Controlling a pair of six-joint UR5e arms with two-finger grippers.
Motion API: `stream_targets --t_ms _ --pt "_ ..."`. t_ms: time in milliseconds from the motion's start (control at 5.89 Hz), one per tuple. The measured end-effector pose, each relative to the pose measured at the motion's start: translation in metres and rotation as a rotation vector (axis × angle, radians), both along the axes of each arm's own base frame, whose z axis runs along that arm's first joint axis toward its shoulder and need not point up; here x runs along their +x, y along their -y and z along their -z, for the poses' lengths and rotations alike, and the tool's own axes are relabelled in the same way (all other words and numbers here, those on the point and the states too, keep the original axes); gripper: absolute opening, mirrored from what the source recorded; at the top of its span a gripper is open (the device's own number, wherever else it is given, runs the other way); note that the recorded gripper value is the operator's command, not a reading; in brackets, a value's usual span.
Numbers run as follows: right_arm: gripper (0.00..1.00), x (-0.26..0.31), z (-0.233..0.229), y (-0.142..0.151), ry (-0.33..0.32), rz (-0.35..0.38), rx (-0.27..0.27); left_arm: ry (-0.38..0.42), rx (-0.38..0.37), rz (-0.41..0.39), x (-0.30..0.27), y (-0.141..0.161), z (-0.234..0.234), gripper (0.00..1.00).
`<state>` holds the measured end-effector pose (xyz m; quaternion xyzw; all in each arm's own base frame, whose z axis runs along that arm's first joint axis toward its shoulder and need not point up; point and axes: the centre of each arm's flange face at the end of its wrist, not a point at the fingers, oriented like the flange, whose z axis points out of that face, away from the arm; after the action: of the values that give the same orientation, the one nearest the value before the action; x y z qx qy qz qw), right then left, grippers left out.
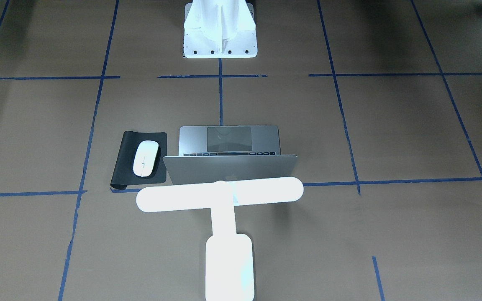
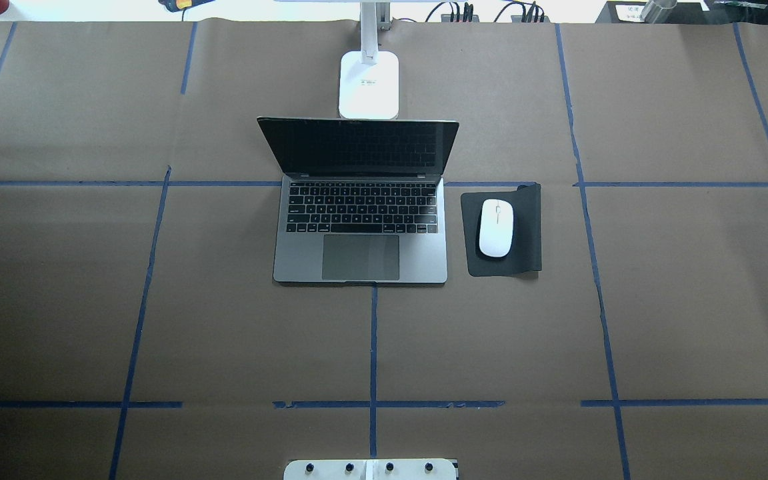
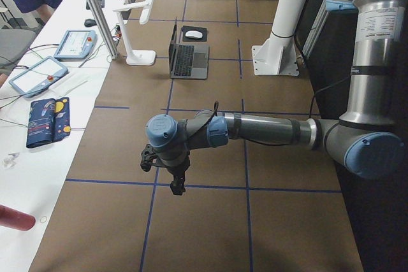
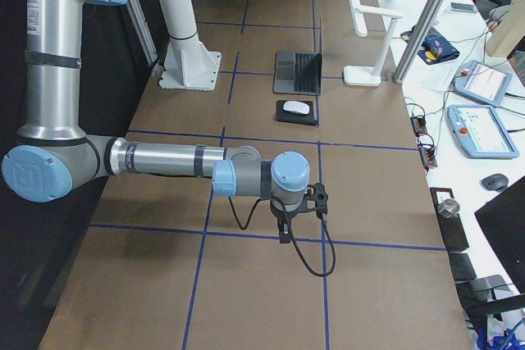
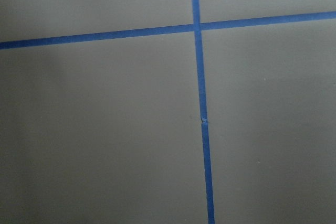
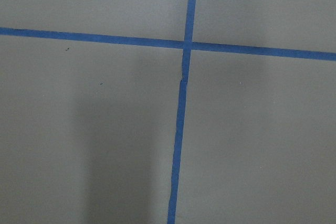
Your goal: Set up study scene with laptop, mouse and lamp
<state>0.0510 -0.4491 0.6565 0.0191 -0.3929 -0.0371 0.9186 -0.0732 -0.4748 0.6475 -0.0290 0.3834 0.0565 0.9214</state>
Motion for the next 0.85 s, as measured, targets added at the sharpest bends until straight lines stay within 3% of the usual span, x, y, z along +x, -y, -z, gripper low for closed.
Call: stream_targets --t_ms 850 --pt "1.0 0.0071 0.0008 -0.0007 0.001 -0.019 0.0 -0.003 0.021 0.0 0.0002 -0.0009 -0.0067 1.0"
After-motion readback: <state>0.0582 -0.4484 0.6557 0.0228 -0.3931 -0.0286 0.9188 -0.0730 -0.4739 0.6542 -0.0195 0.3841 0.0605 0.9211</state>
